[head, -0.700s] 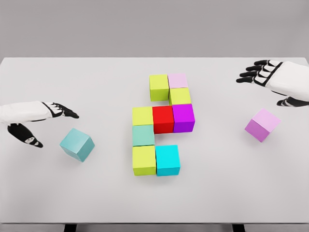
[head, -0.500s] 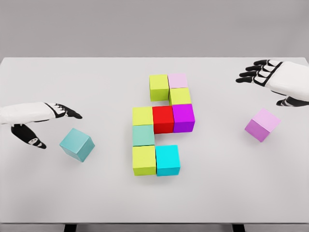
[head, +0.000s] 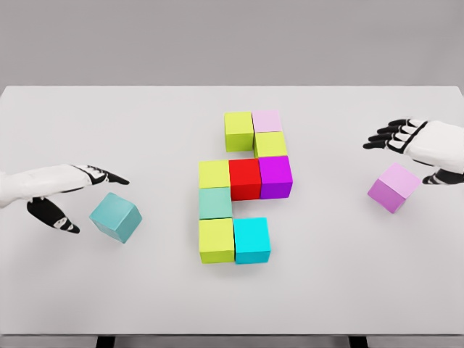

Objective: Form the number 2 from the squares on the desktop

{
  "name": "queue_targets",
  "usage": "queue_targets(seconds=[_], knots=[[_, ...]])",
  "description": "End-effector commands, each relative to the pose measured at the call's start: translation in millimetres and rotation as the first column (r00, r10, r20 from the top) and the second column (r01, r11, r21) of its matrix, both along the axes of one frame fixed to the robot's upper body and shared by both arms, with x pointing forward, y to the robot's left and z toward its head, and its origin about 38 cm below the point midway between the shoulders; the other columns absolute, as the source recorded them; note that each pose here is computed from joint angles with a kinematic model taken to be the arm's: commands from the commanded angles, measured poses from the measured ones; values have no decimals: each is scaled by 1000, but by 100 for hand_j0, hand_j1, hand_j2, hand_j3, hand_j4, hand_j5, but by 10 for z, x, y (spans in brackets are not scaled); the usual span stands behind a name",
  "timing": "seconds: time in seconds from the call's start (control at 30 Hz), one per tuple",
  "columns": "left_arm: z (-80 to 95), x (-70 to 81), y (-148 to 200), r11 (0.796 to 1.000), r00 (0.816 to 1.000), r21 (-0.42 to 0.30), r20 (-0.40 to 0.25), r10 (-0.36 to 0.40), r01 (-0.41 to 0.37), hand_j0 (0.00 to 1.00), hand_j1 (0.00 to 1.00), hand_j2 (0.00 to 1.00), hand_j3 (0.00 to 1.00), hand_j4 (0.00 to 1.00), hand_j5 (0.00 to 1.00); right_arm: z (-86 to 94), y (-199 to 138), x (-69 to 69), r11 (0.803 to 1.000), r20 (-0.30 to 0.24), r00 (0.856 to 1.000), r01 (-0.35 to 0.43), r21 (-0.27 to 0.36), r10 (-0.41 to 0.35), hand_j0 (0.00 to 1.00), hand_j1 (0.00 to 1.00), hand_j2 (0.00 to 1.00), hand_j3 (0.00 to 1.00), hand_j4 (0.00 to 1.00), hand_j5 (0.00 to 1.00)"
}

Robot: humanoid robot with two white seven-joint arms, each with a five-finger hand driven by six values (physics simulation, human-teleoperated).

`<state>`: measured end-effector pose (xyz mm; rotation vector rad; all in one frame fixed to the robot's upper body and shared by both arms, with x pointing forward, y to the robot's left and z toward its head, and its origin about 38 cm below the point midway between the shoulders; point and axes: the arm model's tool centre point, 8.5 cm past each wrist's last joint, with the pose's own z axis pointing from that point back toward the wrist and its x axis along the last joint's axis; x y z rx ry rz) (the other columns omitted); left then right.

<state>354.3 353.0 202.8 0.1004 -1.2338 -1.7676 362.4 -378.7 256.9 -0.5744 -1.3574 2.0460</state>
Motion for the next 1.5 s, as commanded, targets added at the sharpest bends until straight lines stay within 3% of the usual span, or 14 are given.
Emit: queue_targets(seconds=[0.0,0.23,0.37,0.5,0.93,1.47], knots=[[-11,-34,-2,1000,1000,-8,0,11,-11,99,99,99,99,99,99,-85,50,-12,1000,-28,1000,-15,-4,14,100,100,100,100,100,100],[-34,-17,-33,1000,1000,-18,5,25,-25,98,98,98,98,98,98,-160,-52,22,1000,-48,999,18,-22,-19,100,100,100,100,100,100],[-87,17,-71,999,999,-13,-3,49,-49,98,98,98,98,98,98,-261,15,56,999,-71,997,-2,-48,-2,100,100,100,100,100,100],[-142,-13,-85,999,999,-9,-18,41,-41,98,98,98,98,98,98,-397,30,124,996,-102,995,-4,-84,-5,100,100,100,100,100,100],[-269,-20,-219,999,999,-22,-44,29,-30,98,98,98,98,98,98,-607,-95,187,986,-141,989,28,-163,-51,100,100,100,100,100,100],[-357,12,-298,999,998,-14,-42,44,-45,98,98,98,98,98,98,-729,-73,327,979,-150,987,36,-201,-67,100,100,100,100,100,100]])
